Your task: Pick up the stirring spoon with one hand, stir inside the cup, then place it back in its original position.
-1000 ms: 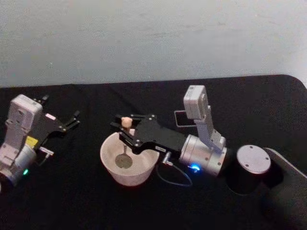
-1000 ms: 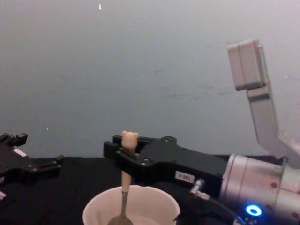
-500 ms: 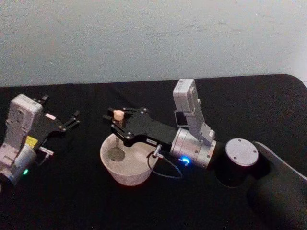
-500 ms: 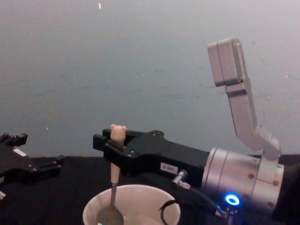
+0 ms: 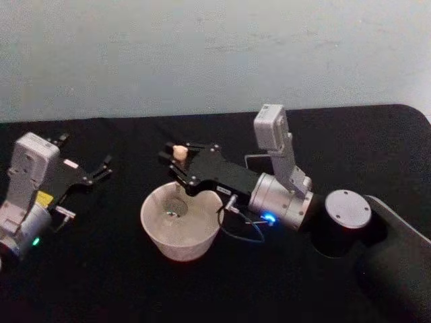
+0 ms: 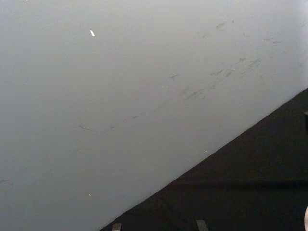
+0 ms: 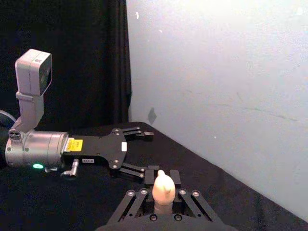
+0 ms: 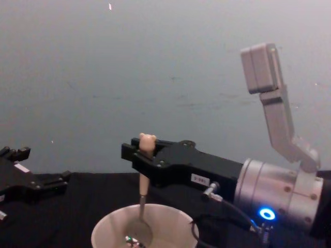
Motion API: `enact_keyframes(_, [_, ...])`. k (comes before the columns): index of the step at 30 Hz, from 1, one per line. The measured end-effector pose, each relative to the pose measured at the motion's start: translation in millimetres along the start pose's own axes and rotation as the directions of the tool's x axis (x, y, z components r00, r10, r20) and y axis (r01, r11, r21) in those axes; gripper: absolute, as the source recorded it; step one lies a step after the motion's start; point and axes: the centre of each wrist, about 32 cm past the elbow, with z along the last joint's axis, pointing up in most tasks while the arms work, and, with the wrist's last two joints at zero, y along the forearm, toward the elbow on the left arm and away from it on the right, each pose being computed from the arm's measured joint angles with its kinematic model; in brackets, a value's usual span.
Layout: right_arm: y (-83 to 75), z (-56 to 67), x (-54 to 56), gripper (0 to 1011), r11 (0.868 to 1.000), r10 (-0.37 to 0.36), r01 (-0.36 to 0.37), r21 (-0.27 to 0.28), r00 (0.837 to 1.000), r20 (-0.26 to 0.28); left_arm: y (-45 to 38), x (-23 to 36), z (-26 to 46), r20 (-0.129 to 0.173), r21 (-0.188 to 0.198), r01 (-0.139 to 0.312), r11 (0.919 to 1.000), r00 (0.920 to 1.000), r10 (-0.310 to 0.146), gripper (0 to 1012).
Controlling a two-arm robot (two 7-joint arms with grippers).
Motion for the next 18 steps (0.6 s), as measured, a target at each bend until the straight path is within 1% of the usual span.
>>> enact_keyframes(11, [-16.0,-0.1,1.6,194,1.000,-0.024,0.024,-0.010,1.000,0.010,0.0,0.0,0.0,0.000,0.000,0.000,1.0000,1.0000,0.000,1001])
enact_keyframes(18, [-24.5,0.3,-2.2,194,1.000,-0.019,0.019,-0.017,1.000,0.011,0.0,0.0,0.0,0.000,0.000,0.000,1.0000,1.0000,0.000,1001])
